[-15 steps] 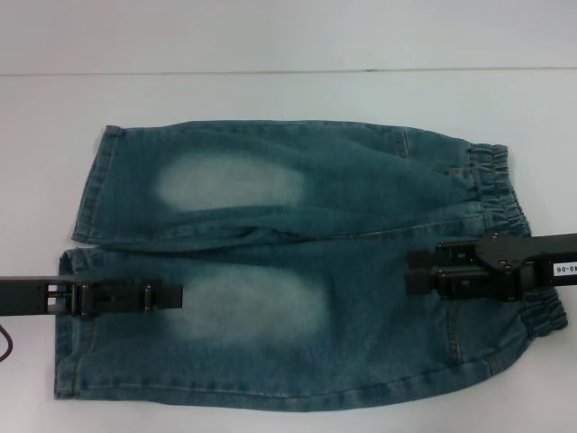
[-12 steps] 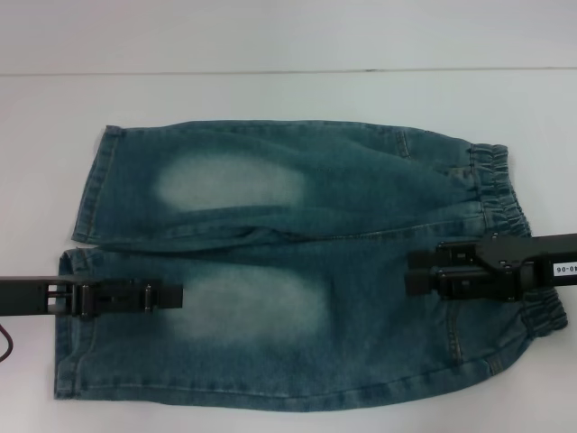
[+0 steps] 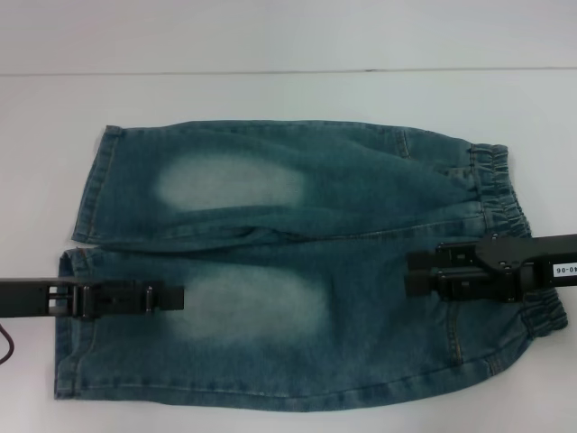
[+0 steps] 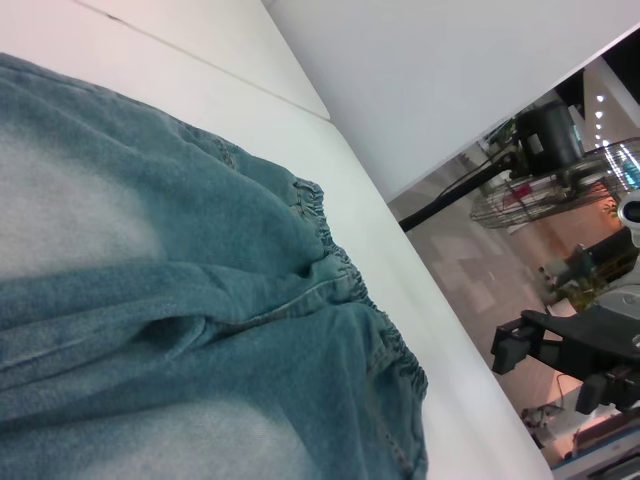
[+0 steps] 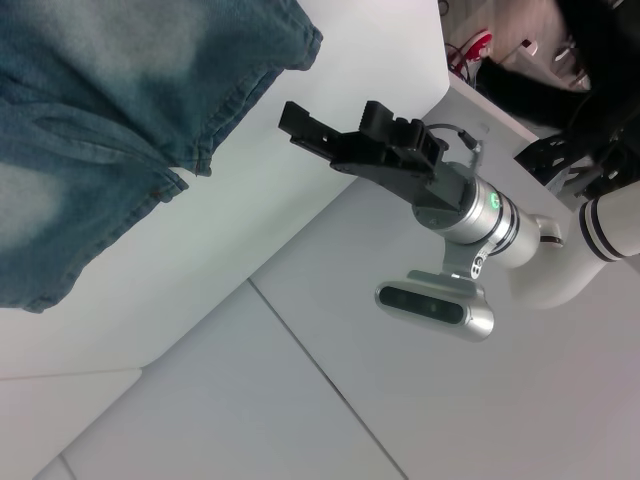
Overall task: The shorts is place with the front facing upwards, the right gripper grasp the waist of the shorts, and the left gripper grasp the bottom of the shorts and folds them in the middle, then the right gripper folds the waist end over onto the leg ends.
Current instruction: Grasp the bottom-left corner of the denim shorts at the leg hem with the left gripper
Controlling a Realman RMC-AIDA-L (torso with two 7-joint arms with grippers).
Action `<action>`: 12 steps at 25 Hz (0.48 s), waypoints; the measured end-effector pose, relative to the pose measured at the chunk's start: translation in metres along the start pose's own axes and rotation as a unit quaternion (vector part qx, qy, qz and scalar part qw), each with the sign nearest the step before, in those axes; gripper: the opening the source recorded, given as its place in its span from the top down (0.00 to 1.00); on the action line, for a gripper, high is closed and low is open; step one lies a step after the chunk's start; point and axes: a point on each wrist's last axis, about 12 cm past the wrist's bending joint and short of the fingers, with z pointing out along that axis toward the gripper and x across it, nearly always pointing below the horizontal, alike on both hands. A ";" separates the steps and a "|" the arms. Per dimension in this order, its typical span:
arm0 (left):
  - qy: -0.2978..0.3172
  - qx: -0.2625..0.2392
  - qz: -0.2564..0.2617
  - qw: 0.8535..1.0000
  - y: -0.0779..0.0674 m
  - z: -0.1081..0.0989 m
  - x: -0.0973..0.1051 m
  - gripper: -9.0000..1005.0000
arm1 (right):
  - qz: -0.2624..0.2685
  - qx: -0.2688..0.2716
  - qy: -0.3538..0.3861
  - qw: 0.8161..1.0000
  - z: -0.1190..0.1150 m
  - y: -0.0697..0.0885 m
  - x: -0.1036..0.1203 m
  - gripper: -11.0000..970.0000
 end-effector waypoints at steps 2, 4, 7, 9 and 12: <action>0.003 0.005 -0.003 1.000 -0.001 0.000 0.001 0.13 | 0.000 0.000 -0.001 1.000 0.000 0.000 0.000 0.34; 0.009 0.010 -0.008 1.000 -0.003 -0.004 0.000 0.13 | 0.001 0.000 -0.001 1.000 0.000 0.000 0.000 0.34; 0.010 0.007 -0.018 1.000 -0.005 -0.014 -0.001 0.13 | 0.002 0.000 -0.002 1.000 -0.001 0.000 0.001 0.34; 0.008 -0.010 -0.039 0.999 -0.005 -0.025 0.000 0.13 | 0.002 0.001 -0.002 1.000 -0.001 0.000 0.001 0.34; 0.009 -0.041 -0.073 0.996 -0.002 -0.039 0.003 0.13 | 0.002 0.002 -0.002 1.000 0.000 0.000 0.001 0.34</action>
